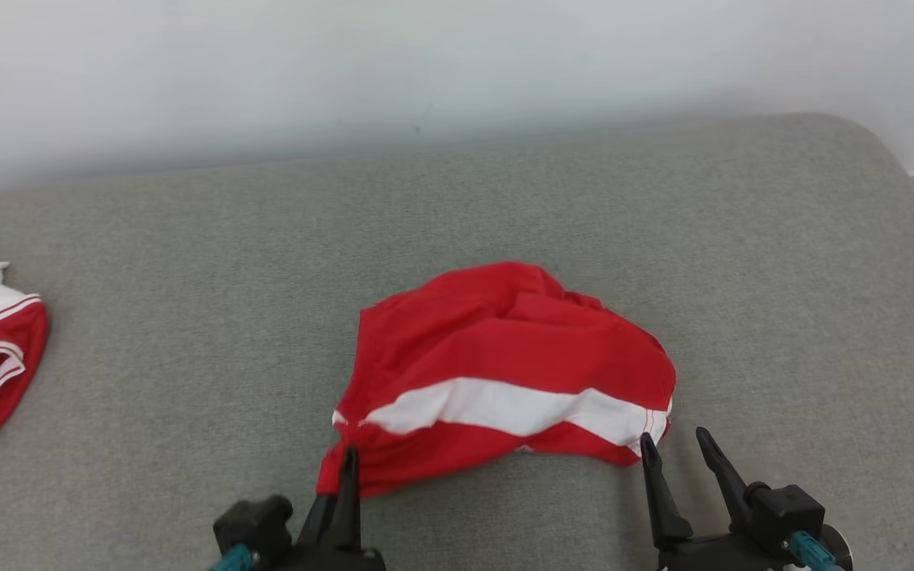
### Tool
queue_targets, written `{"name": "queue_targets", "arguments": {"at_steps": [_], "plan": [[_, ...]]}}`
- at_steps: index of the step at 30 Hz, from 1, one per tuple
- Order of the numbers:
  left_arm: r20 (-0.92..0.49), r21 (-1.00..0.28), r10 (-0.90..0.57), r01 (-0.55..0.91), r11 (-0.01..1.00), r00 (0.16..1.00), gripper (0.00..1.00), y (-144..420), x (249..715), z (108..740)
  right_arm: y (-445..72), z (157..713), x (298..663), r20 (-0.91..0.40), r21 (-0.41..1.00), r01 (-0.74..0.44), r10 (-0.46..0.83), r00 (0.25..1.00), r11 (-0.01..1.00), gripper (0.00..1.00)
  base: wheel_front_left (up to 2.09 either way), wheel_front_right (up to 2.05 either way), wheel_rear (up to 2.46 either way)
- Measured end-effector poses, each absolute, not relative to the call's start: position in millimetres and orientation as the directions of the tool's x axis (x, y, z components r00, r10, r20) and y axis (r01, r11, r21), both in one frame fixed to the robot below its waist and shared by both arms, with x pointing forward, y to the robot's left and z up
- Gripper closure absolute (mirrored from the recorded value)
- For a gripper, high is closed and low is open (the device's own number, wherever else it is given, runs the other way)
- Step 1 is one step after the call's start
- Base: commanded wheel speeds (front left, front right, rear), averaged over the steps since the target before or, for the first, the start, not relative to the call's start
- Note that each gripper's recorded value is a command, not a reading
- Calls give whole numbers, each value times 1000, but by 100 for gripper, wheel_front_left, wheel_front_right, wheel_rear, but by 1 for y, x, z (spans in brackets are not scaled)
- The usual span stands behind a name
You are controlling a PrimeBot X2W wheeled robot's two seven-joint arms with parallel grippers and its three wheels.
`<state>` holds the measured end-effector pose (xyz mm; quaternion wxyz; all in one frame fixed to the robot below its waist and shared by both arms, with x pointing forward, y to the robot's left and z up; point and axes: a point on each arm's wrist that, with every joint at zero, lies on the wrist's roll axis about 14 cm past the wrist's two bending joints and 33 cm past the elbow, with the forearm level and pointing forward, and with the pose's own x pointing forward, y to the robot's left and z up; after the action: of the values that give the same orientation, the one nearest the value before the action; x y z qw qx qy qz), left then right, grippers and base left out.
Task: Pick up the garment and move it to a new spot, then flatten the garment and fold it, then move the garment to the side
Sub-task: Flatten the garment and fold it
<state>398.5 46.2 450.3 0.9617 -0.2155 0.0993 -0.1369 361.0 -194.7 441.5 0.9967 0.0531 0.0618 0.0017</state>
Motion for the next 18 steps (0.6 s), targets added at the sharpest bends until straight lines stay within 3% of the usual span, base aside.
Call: {"name": "queue_targets", "arguments": {"at_steps": [1, 2, 3, 4, 11, 18], "plan": [[-146, -444, -292, 202, 873, 945, 99, 50, 394, 446, -192, 442, 362, -122, 106, -4, 17, 992, 994, 0, 0, 0, 0], [-162, -441, -284, 188, 878, 945, 66, 53, 389, 441, -190, 442, 363, -121, 105, -11, 24, 992, 994, 0, 0, 0, 0], [-184, -443, -277, 172, 880, 943, 16, 55, 384, 435, -189, 442, 363, -120, 104, -16, 28, 992, 994, 0, 0, 0, 0], [-204, -447, -273, 159, 880, 940, 0, 56, 378, 428, -188, 443, 364, -118, 104, -19, 31, 993, 994, 0, 0, 0, 0], [-292, -430, -208, 66, 900, 934, 0, 78, 357, 404, -188, 445, 361, -113, 99, -21, 32, 993, 995, 0, 0, 0, 0], [-253, -373, -107, 5, 928, 962, 0, 116, 365, 417, -190, 446, 361, -111, 96, -17, 28, 993, 995, 0, 0, 0, 0]]}}
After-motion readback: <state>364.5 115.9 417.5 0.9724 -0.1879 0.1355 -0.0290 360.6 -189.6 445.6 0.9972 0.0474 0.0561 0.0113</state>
